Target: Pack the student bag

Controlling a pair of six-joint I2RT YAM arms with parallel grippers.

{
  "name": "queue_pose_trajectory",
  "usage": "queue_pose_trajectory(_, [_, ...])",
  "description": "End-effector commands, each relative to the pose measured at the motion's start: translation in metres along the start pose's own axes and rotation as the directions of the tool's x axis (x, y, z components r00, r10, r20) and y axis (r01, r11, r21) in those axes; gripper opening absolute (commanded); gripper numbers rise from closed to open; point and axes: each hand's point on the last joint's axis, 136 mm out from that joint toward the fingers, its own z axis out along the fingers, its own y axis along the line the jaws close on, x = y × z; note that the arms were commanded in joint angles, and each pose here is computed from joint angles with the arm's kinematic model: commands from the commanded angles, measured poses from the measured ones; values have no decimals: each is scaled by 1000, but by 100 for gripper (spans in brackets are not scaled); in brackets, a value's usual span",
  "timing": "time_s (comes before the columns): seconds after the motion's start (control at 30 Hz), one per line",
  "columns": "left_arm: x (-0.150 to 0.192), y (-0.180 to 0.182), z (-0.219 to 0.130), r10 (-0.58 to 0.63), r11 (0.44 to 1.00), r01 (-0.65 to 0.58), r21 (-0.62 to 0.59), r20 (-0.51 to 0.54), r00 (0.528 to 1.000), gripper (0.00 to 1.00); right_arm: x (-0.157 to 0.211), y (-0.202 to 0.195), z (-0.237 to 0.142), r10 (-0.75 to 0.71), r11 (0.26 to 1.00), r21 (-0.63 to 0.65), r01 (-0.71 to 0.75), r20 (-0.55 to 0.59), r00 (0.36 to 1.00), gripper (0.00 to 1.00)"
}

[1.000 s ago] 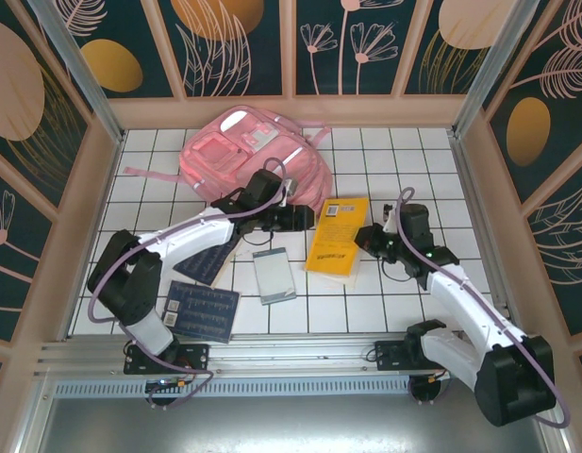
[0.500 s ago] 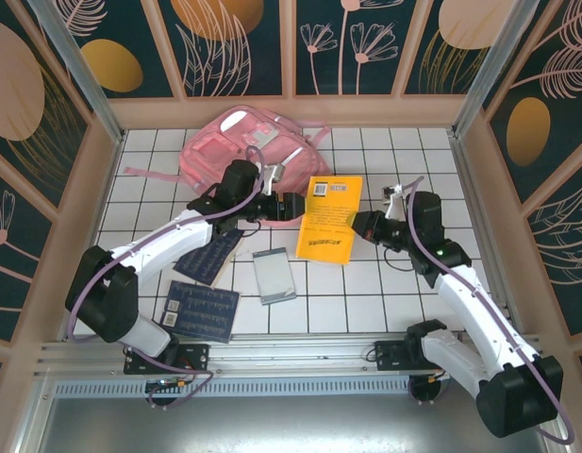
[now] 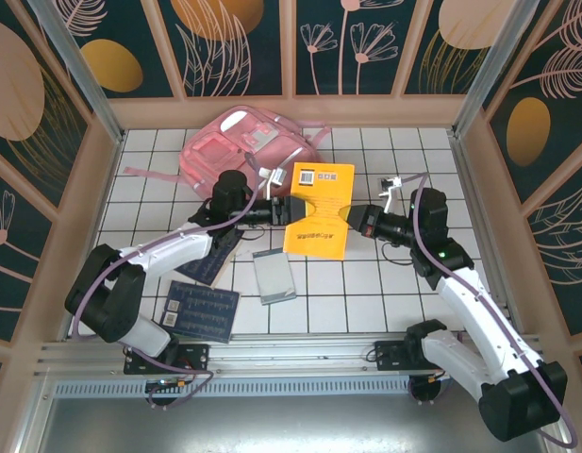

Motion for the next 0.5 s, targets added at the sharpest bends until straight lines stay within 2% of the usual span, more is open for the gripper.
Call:
queue_pose_trajectory(0.0, [-13,-53,-11,110,981,-115,157,36,993,48,-22,38,-7,-101,990,-95,107,70,992,0])
queue_pose_trajectory(0.23, [-14,-56,-13,140,978,-146,151,51,989,8,-26,21,-3,-110,994,4,110,77,991,1])
queue_pose_trajectory(0.3, [-15,-59,-14,151,975,-159,158,59,987,0,-28,18,-2,-118,993,27,116,80,990,22])
queue_pose_trajectory(0.37, [-17,-64,-16,169,970,-178,163,70,983,0,-30,16,-2,-127,991,48,124,81,989,56])
queue_pose_trajectory(0.43, [-18,-67,-17,182,967,-192,167,76,980,0,-32,10,-3,-131,989,87,123,89,987,69])
queue_pose_trajectory(0.47, [-18,-69,-18,188,964,-199,174,76,979,0,-32,6,-3,-135,986,107,125,92,987,72])
